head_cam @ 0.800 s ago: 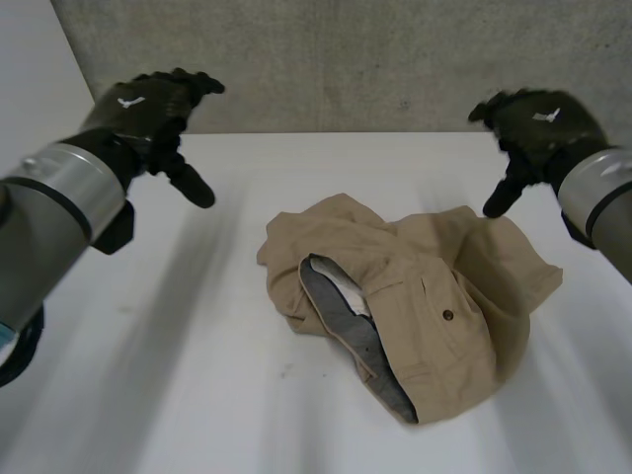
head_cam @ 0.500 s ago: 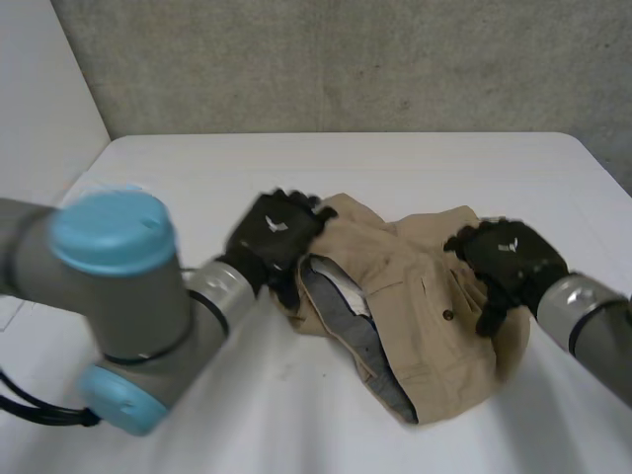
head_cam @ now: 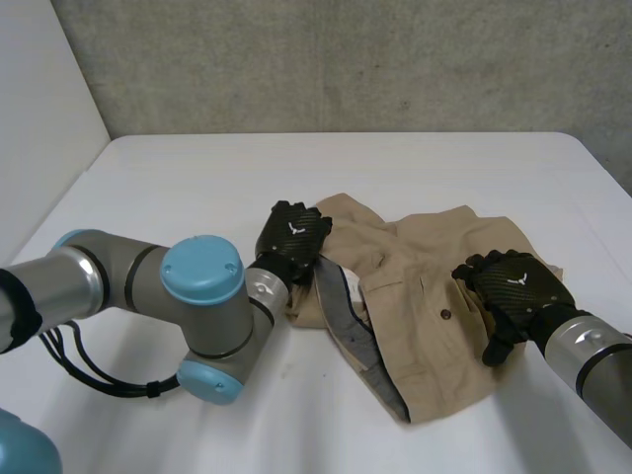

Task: Fold the shorts.

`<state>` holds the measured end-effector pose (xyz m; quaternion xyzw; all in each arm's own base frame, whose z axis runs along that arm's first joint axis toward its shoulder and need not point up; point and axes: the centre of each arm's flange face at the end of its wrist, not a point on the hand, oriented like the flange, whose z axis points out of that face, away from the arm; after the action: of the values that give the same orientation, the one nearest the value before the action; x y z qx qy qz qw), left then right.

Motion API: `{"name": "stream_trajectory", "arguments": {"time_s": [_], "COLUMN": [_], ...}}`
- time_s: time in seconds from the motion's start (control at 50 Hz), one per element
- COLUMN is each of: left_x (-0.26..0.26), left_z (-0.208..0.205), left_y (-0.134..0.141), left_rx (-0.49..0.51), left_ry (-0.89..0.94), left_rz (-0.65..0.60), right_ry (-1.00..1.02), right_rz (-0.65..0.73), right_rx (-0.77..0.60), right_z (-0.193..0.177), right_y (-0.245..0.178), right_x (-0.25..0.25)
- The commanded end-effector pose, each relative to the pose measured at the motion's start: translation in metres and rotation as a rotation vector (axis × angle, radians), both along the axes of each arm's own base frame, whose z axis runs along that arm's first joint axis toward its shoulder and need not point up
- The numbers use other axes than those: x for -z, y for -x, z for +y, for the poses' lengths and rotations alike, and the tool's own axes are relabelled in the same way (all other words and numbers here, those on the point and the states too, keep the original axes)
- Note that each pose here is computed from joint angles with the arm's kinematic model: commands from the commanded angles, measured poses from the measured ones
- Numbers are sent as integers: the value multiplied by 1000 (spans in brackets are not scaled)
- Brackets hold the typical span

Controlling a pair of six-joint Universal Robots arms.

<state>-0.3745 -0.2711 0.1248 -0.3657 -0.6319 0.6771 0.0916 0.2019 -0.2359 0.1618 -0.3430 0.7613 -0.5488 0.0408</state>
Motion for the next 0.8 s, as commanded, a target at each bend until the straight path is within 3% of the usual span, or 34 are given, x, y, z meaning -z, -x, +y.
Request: {"name": "stream_trajectory", "arguments": {"time_s": [0.02,0.28,0.52,0.8], "left_x": [-21,-35,-41,-68], "left_z": [3,3,9,15], "left_y": [-8,-12,-21,-31], "left_rx": [-32,-50,-60,-74], "left_ry": [13,27,-34,-34], "left_rz": [11,21,-18,-12], "right_ry": [-43,-139,-57,38], "right_rz": [2,-31,-3,10], "right_rx": [-57,-290,-326,-325], "right_z": [31,83,72,62], "right_y": [-5,-35,-57,-69], "right_x": [-18,-5,29,29]}}
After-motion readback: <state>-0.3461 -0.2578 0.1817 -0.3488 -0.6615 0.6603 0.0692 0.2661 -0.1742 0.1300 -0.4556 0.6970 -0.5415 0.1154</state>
